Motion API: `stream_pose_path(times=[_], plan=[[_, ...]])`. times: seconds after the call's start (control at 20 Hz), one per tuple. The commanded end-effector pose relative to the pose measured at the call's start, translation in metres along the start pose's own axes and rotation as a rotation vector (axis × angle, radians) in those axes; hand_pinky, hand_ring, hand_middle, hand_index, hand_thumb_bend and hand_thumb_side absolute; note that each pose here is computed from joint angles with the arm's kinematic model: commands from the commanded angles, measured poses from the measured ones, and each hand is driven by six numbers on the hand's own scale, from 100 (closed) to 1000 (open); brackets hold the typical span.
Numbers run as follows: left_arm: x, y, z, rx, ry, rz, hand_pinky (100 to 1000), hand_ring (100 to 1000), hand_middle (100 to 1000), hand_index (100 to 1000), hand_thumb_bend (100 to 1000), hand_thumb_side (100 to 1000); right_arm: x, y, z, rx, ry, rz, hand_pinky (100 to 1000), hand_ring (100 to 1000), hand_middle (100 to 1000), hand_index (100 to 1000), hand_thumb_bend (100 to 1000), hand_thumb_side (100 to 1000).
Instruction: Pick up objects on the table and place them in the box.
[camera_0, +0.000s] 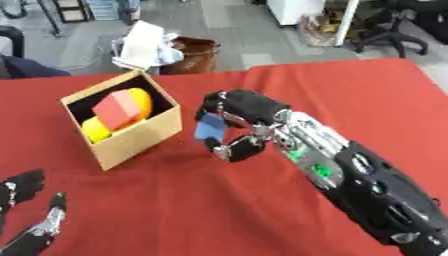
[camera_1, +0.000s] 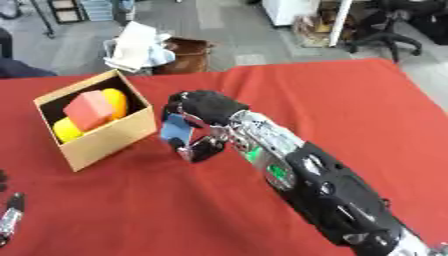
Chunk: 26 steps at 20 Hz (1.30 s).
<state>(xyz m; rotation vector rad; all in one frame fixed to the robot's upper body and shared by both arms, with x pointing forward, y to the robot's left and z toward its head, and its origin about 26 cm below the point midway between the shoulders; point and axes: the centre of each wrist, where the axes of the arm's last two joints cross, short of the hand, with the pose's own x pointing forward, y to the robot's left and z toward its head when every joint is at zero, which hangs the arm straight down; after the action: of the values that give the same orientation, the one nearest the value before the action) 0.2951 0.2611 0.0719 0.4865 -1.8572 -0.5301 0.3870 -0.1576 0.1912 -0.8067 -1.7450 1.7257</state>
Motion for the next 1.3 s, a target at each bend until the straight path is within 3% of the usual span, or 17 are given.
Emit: stream_pose_path(times=[0.05, 0.25, 0.3, 0.5, 0.65, 0.8, 1.0, 1.3], plan=[[0.002, 0.007, -0.002, 0.025, -0.010, -0.008, 781, 752, 717, 832, 248, 351, -0.009, -0.023, 0.004, -0.037, 0.014, 0.047, 524, 417, 457, 610, 100, 100], [0.002, 0.007, -0.002, 0.028, -0.010, -0.008, 781, 752, 717, 832, 248, 351, -0.010, -0.025, 0.005, -0.038, 0.016, 0.053, 524, 417, 457, 610, 100, 100], [0.001, 0.008, -0.001, 0.035, -0.002, -0.011, 780, 752, 716, 831, 248, 345, -0.013, -0.027, 0.005, -0.043, 0.032, 0.059, 547, 427, 461, 607, 149, 100], [0.004, 0.004, -0.002, 0.035, -0.014, 0.005, 780, 752, 715, 830, 250, 349, -0.052, -0.064, 0.007, -0.120, 0.221, 0.124, 526, 412, 453, 604, 100, 100], [0.008, -0.002, -0.004, 0.000, -0.037, 0.020, 781, 752, 715, 830, 249, 353, -0.053, -0.081, -0.012, -0.152, 0.268, 0.118, 520, 408, 452, 607, 100, 100], [0.011, -0.007, -0.006, -0.033, -0.056, 0.031, 781, 753, 715, 830, 250, 357, -0.044, -0.092, -0.037, -0.160, 0.252, 0.089, 517, 407, 454, 614, 100, 100], [0.014, -0.012, -0.008, -0.066, -0.075, 0.044, 782, 753, 715, 830, 252, 360, -0.035, -0.082, -0.064, -0.154, 0.214, 0.026, 515, 412, 465, 637, 100, 100], [0.016, -0.016, -0.009, -0.085, -0.083, 0.055, 782, 754, 715, 830, 253, 364, -0.035, -0.044, -0.088, -0.133, 0.177, -0.100, 526, 432, 506, 682, 100, 100]])
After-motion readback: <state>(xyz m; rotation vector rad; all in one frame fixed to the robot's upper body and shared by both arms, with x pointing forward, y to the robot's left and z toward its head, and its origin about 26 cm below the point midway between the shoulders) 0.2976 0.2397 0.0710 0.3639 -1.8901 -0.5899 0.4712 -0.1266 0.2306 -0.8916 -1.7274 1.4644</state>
